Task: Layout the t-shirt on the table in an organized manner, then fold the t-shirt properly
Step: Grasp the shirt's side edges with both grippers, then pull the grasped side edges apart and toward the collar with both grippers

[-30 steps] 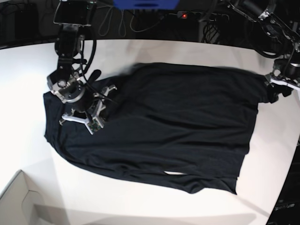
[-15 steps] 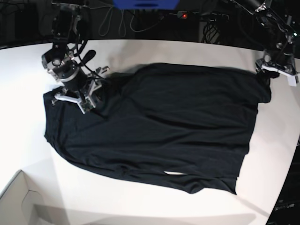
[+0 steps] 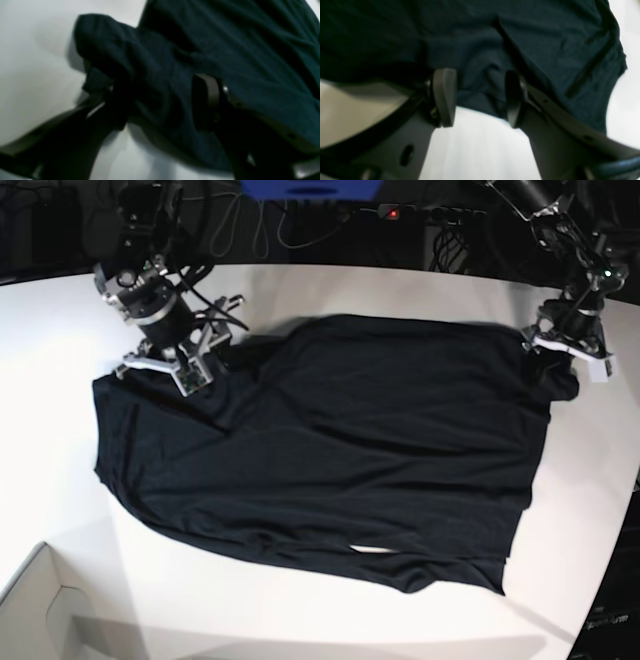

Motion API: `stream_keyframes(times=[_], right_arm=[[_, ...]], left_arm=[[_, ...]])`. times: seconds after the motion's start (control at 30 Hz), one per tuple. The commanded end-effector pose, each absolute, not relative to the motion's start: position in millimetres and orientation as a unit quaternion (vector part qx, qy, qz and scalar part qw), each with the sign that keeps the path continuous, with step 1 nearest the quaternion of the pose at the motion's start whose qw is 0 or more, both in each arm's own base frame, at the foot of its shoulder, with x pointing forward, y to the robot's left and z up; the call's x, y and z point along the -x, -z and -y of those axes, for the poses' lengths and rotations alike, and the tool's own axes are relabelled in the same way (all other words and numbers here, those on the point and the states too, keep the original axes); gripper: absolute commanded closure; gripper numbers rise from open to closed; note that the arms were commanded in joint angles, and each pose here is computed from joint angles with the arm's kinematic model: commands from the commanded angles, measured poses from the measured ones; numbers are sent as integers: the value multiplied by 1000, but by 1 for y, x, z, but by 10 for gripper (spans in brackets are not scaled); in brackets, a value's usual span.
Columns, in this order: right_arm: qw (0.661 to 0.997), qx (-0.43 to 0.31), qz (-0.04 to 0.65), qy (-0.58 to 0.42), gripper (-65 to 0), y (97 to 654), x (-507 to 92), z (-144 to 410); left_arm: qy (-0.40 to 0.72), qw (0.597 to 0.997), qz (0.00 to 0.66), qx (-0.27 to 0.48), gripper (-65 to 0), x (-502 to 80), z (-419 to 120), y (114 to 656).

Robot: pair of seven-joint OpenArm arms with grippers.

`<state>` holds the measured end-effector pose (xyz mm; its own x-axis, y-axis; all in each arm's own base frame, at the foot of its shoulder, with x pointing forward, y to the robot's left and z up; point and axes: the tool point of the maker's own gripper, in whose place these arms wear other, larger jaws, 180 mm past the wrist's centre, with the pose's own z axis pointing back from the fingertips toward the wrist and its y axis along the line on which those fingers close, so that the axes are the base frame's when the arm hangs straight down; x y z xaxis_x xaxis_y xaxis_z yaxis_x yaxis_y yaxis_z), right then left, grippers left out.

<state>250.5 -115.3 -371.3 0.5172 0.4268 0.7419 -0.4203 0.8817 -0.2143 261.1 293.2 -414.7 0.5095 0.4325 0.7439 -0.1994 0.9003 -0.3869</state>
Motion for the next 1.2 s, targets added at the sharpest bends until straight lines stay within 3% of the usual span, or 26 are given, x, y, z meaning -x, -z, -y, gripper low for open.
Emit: stream_keyframes(times=[0.0,0.2,0.3,0.47,0.6,1.17], right_arm=[[865,3,442,-238,-326,363,-254,113],[876,-15,423,-231,-326,381,-249,107],[879,-21,416,-230,-326,388,-247,105],[874,-37,419,-242,-326,389,-254,90],[866,-41,431,-250,-328,382,-265,82],[875,-54,413,-247,-312,401,-270,80]], left_arm=[[-178,851,477,129,-371,-269,-295,406],[-184,845,481,145,-361,-280,-289,410],[-185,843,481,153,-296,-286,-285,412],[-190,845,475,157,-126,-287,-288,417],[-190,843,477,159,-56,-290,-287,416],[-189,844,478,158,-24,-291,-288,415]])
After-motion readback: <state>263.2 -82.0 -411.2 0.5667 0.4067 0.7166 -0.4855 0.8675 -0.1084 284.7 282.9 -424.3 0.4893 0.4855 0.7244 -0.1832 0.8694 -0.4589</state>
